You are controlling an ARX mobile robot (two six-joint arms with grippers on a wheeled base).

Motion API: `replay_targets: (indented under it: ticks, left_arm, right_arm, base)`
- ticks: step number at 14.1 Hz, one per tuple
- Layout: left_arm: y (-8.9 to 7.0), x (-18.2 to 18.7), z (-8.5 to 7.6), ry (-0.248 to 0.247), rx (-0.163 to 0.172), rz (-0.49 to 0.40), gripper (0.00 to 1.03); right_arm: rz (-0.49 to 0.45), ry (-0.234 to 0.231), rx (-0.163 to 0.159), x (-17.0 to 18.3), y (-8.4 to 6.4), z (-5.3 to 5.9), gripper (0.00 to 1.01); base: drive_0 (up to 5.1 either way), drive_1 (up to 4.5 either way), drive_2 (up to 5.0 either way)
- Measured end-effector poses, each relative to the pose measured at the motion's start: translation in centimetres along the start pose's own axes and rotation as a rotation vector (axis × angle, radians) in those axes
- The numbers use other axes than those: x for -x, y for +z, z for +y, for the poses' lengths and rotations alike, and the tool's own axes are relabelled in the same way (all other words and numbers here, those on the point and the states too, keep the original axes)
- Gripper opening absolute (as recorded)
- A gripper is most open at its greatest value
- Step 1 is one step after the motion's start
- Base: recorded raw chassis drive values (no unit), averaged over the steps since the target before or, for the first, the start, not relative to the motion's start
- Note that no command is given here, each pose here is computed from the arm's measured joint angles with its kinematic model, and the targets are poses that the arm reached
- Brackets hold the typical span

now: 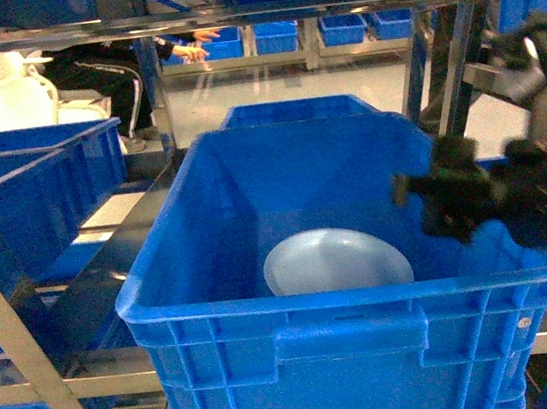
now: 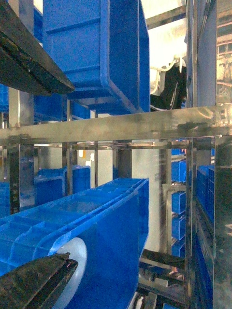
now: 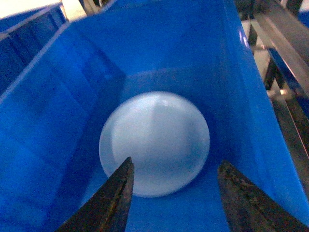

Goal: Place blue tray on left shelf second layer neatly

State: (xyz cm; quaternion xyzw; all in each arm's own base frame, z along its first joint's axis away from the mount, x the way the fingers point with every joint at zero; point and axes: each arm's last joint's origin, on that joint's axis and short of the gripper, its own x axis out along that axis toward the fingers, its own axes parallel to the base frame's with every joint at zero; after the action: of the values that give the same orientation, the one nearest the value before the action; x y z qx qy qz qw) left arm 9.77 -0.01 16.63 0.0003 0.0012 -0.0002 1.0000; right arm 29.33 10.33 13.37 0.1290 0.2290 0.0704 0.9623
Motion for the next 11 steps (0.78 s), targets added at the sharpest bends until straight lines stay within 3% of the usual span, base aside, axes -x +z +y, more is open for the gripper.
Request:
replay_targets:
  ticks: [1,3,4,5,6,8,9,10,11]
  left_arm:
    - [0.0,0.0,0.0,0.000,0.000,0.000,0.98]
    - [0.0,0.0,0.0,0.000,0.000,0.000,0.98]
    - [0.0,0.0,0.0,0.000,0.000,0.000,0.98]
    - [0.0,0.0,0.0,0.000,0.000,0.000,0.98]
    - [0.0,0.0,0.0,-0.001,0.000,0.000,0.98]
    - [0.0,0.0,0.0,0.000,0.000,0.000,0.98]
    - [0.0,0.0,0.0,0.001,0.000,0.000,0.98]
    - [0.0,0.0,0.0,0.001,0.000,0.000,0.98]
    - [0.0,0.0,0.0,0.000,0.000,-0.001,0.98]
  right_arm:
    - [0.087,0.000,-0.004,4.7,-1.8,-2.7,0.71]
    - [0.188,-0.034,0.054,12.3,-4.0,-5.8,0.95]
    - [0.181,-0.048,0.081,15.7,-3.8,-7.1,0.99]
    - [0.063,-0.063,0.127,18.4,-2.6,-7.1,0.98]
    - [0.008,-0.035,0.166,19.6,-2.2,-6.7,0.98]
    - [-0.051,-0.042,0.204,19.5,-2.2,-6.7,0.96]
    - [-0.477,-0.139,0.255,19.9,-3.0,-7.4,0.43]
    - [-0.478,-0.140,0.256,20.8,-3.8,-7.4,0.03]
    - [-0.474,-0.141,0.259,20.8,-3.8,-7.4,0.02]
  base:
    - [0.0,0.00,0.0]
    - [0.0,0.00,0.0]
    - [0.0,0.00,0.0]
    - [0.0,0.00,0.0]
    - [0.0,0.00,0.0]
    - [0.0,0.00,0.0]
    - [0.0,0.00,0.0]
    - [0.0,0.00,0.0]
    - [0.0,0.00,0.0]
